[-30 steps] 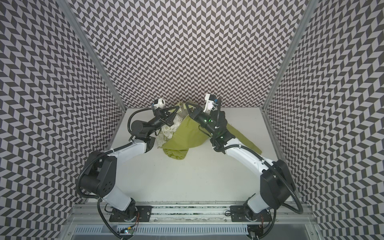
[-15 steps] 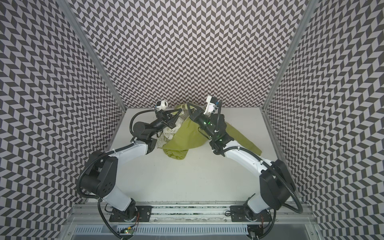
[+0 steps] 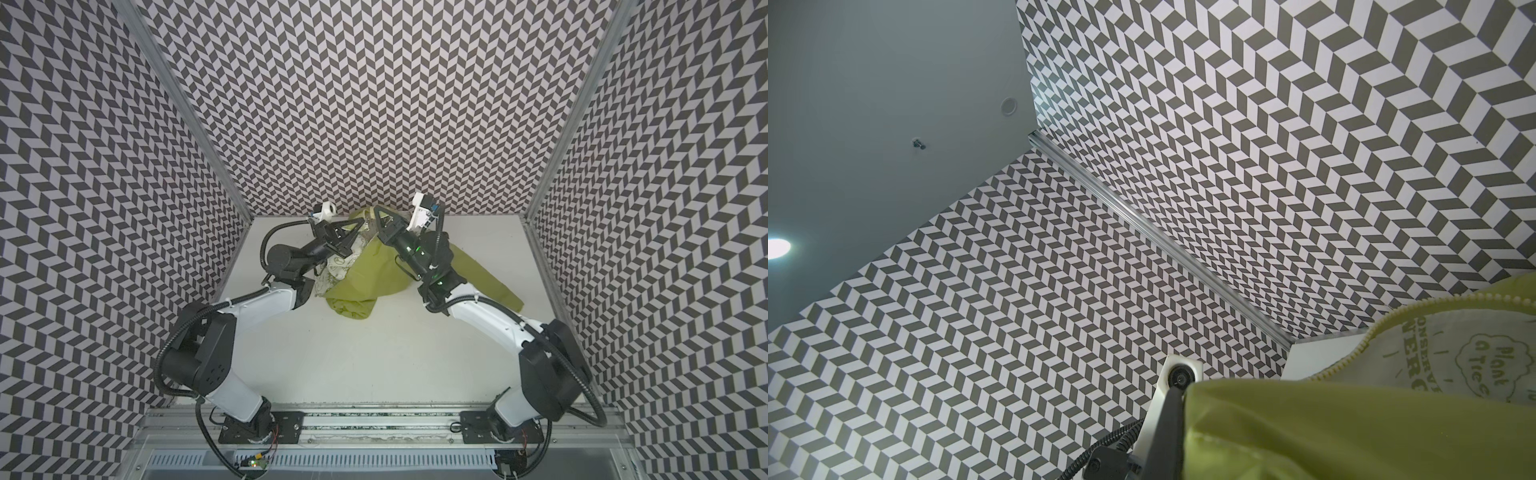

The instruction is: Zip up the jacket

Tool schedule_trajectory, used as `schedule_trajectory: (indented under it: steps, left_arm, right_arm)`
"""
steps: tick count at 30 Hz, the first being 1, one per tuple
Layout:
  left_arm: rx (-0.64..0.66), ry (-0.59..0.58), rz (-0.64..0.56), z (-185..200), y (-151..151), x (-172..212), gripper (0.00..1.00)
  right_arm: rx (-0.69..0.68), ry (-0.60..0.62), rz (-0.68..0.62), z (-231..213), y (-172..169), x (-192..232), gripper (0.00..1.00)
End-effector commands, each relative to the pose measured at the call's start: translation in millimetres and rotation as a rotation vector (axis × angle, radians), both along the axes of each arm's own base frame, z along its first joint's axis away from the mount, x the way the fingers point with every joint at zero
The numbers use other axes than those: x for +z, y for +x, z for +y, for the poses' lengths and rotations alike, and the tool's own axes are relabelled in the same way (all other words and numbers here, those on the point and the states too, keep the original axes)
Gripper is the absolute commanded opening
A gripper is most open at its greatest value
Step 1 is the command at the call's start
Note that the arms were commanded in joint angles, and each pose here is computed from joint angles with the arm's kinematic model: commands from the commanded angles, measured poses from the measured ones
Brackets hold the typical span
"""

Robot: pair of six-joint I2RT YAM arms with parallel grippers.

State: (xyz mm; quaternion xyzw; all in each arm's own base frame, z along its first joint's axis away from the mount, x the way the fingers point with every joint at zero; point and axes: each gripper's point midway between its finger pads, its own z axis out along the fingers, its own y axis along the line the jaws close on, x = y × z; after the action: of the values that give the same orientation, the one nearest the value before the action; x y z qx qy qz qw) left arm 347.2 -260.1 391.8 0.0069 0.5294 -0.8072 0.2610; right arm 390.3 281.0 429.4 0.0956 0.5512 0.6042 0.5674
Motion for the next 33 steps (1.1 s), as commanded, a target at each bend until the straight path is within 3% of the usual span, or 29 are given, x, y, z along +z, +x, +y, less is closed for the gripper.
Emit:
schedule_trajectory:
  steps: [1,33]
  left_arm:
    - [-0.015,-0.029,-0.079,2.4,-16.0,19.0,0.00]
    - [-0.010,-0.031,-0.056,0.9,-9.2,12.9,0.00]
  right_arm:
    - [-0.002,0.068,-0.149,-9.9,-23.5,48.7,0.00]
    - [-0.041,0.029,-0.199,-11.8,-29.9,54.2,0.00]
